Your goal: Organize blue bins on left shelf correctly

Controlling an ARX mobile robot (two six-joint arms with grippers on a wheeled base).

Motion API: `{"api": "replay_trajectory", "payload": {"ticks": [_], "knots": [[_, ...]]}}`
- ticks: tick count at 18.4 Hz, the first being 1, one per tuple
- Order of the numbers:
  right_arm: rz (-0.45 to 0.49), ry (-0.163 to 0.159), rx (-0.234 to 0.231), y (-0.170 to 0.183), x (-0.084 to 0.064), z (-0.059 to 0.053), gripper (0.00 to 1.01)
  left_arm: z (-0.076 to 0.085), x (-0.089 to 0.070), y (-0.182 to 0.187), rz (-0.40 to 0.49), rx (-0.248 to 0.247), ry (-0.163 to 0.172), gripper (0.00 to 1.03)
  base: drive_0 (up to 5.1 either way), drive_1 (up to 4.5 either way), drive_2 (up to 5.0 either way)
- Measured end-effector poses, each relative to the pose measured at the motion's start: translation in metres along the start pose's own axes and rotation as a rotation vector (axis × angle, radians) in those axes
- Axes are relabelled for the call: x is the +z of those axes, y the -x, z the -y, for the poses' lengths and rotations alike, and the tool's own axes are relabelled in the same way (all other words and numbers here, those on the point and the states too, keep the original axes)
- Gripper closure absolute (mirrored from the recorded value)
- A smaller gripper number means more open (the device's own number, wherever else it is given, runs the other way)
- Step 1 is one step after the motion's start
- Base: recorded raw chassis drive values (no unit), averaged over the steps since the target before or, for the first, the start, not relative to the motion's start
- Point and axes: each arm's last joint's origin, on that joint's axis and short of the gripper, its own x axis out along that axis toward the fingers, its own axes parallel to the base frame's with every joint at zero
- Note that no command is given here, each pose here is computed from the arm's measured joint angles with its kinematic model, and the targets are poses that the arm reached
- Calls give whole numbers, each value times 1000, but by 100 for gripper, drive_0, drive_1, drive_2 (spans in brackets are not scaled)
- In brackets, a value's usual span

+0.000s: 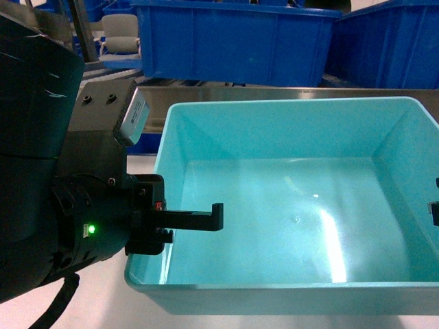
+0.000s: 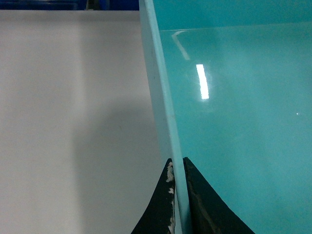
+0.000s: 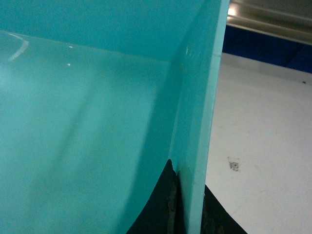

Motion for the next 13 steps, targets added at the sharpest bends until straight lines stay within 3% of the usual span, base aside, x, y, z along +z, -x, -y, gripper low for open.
{"api": "replay_trajectory", "payload": {"ticks": [13], "knots": [[-3, 0, 1, 0, -1, 0, 99, 0, -1, 0, -3, 0, -1, 101, -489, 245, 245]]}}
